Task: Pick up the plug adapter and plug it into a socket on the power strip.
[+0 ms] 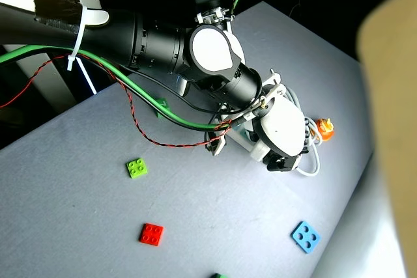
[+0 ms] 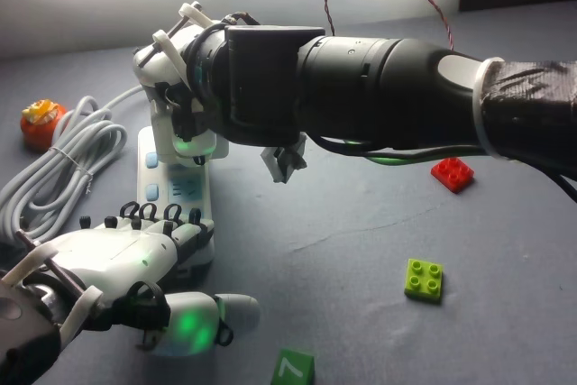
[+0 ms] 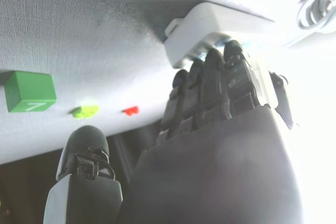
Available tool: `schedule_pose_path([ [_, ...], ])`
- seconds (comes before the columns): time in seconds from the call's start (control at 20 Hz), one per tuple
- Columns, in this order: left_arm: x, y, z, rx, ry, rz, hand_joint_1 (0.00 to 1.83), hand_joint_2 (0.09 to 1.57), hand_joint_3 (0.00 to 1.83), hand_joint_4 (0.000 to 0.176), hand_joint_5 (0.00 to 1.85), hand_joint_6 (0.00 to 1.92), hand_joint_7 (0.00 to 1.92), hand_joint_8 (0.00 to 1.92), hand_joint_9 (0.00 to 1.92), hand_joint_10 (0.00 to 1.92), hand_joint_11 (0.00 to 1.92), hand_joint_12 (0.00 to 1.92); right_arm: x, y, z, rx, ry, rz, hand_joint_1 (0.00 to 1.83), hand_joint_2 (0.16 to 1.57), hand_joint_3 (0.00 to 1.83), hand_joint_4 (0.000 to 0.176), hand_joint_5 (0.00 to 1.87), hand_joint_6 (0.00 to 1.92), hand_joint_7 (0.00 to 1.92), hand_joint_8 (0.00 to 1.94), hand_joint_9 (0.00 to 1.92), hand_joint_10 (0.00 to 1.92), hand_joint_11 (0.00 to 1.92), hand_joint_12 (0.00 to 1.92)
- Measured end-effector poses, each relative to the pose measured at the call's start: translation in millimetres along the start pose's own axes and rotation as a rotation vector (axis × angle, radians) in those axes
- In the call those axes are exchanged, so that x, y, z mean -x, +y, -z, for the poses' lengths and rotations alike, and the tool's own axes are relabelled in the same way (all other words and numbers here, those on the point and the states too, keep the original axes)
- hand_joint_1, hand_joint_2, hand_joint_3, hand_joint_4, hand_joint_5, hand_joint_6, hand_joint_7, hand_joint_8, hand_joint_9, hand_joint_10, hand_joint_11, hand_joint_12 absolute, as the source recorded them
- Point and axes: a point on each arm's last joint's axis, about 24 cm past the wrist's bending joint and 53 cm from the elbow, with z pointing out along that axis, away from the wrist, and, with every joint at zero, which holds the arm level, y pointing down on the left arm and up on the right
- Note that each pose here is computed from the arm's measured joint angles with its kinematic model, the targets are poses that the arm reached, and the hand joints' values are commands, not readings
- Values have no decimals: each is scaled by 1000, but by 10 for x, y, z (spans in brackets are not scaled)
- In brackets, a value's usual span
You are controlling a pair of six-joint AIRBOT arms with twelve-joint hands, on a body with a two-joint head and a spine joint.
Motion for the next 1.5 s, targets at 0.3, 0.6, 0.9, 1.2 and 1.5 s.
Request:
schedule_pose_path([
  [0.3,-1,0,0,0,0,0,0,1186,1,0,11,5,48,4,24,5,0,0,-3,1,7,3,2,4,1087,1069,0,0,795,176,954,2,977,0,563,999],
  [0.6,-2,1,0,0,1,1,0,1183,0,0,9,3,58,10,35,10,0,0,-20,20,75,14,19,-4,971,1113,0,0,511,0,568,0,534,0,100,1049],
  [0.9,4,-8,-1,-2,0,2,0,1185,0,0,4,0,51,4,29,5,0,0,161,51,269,50,6,-6,982,1073,0,0,383,0,465,0,446,0,0,992],
  [1.2,61,-74,-28,-15,-3,29,0,1186,0,0,4,2,54,3,31,4,0,0,503,33,652,111,-32,11,984,1039,0,0,210,0,273,1,269,0,0,721],
  [1.5,230,-298,-82,-74,-19,52,0,1188,0,0,15,4,53,1,30,2,0,0,683,-120,1167,165,-53,24,945,1020,0,0,137,0,132,0,126,0,0,493],
])
